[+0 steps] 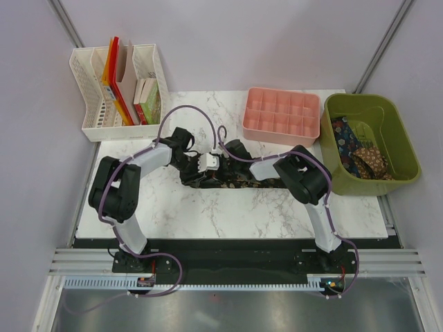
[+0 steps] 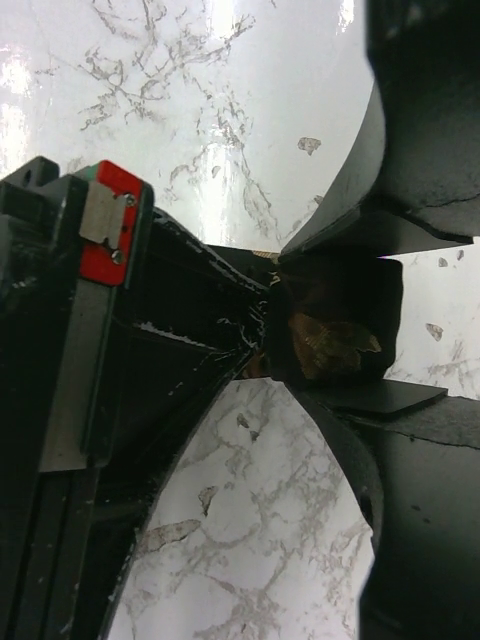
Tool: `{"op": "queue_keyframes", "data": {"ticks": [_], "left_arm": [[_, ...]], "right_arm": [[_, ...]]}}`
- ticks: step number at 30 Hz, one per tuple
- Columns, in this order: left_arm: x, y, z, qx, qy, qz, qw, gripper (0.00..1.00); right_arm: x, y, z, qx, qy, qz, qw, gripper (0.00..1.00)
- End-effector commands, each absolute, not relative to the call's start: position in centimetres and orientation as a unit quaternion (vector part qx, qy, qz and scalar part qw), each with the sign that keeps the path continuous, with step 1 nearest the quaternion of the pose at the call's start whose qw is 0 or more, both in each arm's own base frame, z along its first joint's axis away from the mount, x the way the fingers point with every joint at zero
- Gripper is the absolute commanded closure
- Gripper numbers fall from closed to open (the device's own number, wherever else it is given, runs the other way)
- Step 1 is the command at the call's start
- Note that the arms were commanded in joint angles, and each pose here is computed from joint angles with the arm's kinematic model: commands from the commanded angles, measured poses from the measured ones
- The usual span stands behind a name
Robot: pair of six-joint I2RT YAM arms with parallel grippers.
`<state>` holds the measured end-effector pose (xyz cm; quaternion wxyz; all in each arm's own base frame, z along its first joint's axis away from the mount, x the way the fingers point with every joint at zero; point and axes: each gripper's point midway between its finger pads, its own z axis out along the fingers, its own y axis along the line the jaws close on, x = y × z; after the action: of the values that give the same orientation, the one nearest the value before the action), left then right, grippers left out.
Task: Roll the ties
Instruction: Roll the tie at the center of the board.
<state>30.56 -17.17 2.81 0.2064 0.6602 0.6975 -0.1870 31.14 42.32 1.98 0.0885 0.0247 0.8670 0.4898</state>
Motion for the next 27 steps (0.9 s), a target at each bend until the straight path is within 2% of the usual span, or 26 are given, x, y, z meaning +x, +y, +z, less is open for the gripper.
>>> {"op": "queue_keyframes", "data": {"ticks": [1, 3, 4, 9, 17, 27], "left_arm": [[29.9, -18.4, 2.0, 0.656, 0.698, -0.205, 0.201, 0.48], [29.9, -17.9, 1.5, 0.657, 0.703, -0.195, 0.191, 0.55], [29.8, -17.7, 1.3, 0.658, 0.704, -0.191, 0.187, 0.63], [27.9, -15.7, -0.2, 0.680, 0.696, -0.174, 0.150, 0.73], [26.9, -15.2, -0.9, 0.677, 0.699, -0.183, 0.142, 0.80], [27.5, -14.2, -1.0, 0.684, 0.697, -0.166, 0.137, 0.86]], "right_arm": [[29.7, 42.5, 1.2, 0.028, 0.873, 0.481, 0.075, 1.00], [29.7, 42.6, 1.5, 0.027, 0.870, 0.487, 0.074, 0.99], [29.6, 42.8, 1.8, 0.024, 0.868, 0.491, 0.073, 0.97], [30.3, 42.1, 3.7, 0.008, 0.865, 0.496, 0.080, 0.84], [32.2, 40.1, 8.4, -0.025, 0.854, 0.506, 0.115, 0.71], [33.7, 34.9, 7.8, -0.035, 0.891, 0.431, 0.135, 0.71]]}}
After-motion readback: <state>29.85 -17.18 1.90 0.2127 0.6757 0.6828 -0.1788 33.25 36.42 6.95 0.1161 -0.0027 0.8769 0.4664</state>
